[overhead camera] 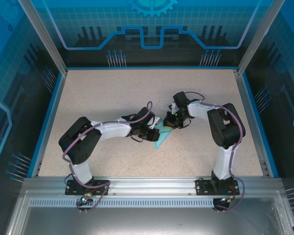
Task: Fold a paper plane with a square sheet of paper (pick it up from the middle)
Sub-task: Third fold the triangle at the center of the table.
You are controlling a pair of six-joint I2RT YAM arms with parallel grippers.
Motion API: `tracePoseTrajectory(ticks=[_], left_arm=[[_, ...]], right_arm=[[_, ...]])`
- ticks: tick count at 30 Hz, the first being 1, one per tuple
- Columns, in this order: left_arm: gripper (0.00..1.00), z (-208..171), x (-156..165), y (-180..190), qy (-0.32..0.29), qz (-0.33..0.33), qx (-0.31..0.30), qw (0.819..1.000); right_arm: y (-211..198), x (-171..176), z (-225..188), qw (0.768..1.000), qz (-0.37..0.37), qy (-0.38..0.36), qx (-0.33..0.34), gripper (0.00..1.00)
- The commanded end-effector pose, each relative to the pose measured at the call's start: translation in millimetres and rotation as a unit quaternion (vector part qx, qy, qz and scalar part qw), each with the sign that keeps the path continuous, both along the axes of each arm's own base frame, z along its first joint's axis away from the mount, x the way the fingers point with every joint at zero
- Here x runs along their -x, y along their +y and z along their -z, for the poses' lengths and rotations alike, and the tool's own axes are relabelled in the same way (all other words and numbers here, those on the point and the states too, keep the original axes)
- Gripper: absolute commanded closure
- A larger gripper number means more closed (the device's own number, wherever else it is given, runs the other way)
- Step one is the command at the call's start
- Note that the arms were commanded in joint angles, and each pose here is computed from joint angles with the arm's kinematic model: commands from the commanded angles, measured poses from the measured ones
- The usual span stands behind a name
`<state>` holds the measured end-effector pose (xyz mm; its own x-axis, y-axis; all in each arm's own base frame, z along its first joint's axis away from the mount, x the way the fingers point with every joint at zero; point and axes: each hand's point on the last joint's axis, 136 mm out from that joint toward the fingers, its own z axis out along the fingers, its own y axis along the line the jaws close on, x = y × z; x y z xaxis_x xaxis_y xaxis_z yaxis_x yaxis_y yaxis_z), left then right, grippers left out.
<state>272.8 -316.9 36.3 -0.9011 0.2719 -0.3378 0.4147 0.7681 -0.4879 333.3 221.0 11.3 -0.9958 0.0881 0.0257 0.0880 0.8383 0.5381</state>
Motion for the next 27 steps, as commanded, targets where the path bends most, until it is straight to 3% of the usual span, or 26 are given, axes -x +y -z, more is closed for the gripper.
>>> tracePoseTrajectory(ticks=[1, 27], left_arm=[[1.00, -1.4, -3.6, -3.0, 0.007, 0.014, 0.005, 1.000], [1.00, 12.9, -16.4, 9.8, -0.007, 0.016, -0.036, 0.999]], right_arm=[[-3.8, 19.1, 15.6, 0.999, -0.015, 0.038, 0.027, 0.89], [-3.2, 19.1, 11.3, 0.999, -0.011, 0.038, 0.023, 0.86]])
